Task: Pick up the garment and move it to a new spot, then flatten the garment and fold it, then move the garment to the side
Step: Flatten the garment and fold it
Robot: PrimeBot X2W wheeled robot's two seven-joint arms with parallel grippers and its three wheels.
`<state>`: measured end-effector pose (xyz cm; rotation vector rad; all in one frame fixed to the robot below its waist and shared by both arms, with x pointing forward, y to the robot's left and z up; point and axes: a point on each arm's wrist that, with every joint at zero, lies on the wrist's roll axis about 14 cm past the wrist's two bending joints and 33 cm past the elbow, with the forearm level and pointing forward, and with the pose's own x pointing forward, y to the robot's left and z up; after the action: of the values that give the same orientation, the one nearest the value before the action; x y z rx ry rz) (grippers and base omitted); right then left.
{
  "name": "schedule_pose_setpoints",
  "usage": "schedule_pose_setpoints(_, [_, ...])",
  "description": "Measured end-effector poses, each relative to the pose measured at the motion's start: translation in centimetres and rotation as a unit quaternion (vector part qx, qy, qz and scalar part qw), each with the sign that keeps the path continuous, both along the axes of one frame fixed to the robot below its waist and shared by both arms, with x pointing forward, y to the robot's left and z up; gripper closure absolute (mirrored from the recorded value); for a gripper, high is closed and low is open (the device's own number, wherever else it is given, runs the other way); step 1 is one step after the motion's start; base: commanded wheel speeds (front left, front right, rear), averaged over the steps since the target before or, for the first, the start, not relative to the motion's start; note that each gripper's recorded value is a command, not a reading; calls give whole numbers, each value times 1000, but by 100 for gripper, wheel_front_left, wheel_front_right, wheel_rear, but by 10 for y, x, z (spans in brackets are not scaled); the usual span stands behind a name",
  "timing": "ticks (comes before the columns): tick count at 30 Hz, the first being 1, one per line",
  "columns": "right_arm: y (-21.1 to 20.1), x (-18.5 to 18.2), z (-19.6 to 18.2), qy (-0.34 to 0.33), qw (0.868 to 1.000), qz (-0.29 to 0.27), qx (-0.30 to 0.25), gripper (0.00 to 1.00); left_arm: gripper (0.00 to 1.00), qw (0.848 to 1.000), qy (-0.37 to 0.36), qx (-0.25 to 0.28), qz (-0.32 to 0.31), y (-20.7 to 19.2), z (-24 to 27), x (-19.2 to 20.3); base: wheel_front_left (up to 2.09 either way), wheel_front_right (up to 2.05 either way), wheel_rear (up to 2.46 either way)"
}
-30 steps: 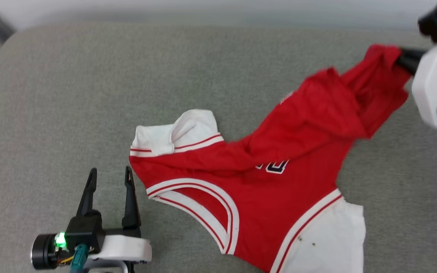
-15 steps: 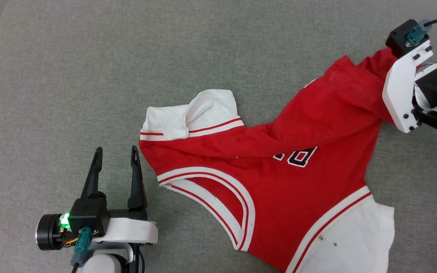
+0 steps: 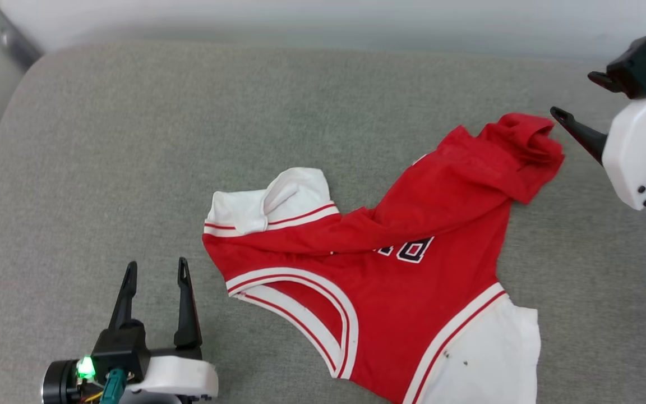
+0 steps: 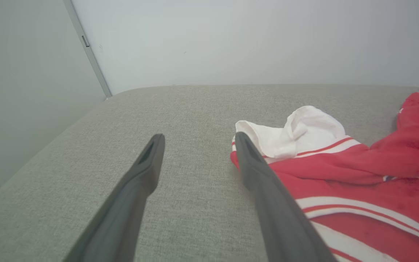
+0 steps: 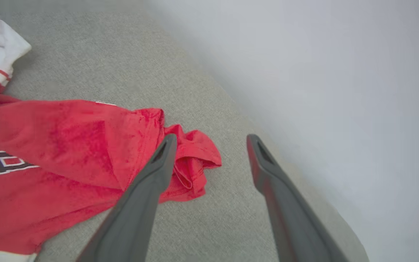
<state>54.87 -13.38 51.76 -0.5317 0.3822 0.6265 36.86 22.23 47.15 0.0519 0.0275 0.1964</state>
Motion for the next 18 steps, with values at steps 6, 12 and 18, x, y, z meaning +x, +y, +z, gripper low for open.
schedule_pose_setpoints(6, [-2, -55, 23, 33, 998, 38, -28, 0, 0, 1000, -11, -3, -7, -6, 7, -7, 0, 0, 0])
schedule_pose_setpoints(12, [-17, -107, 6, 142, 986, 37, -81, 0, 0, 1000, -16, -2, -12, -9, 10, -8, 0, 0, 0])
schedule_pose_setpoints(18, [-19, -148, -42, 263, 958, 40, -108, 0, 0, 1000, -13, -1, -9, -7, 9, -7, 0, 0, 0])
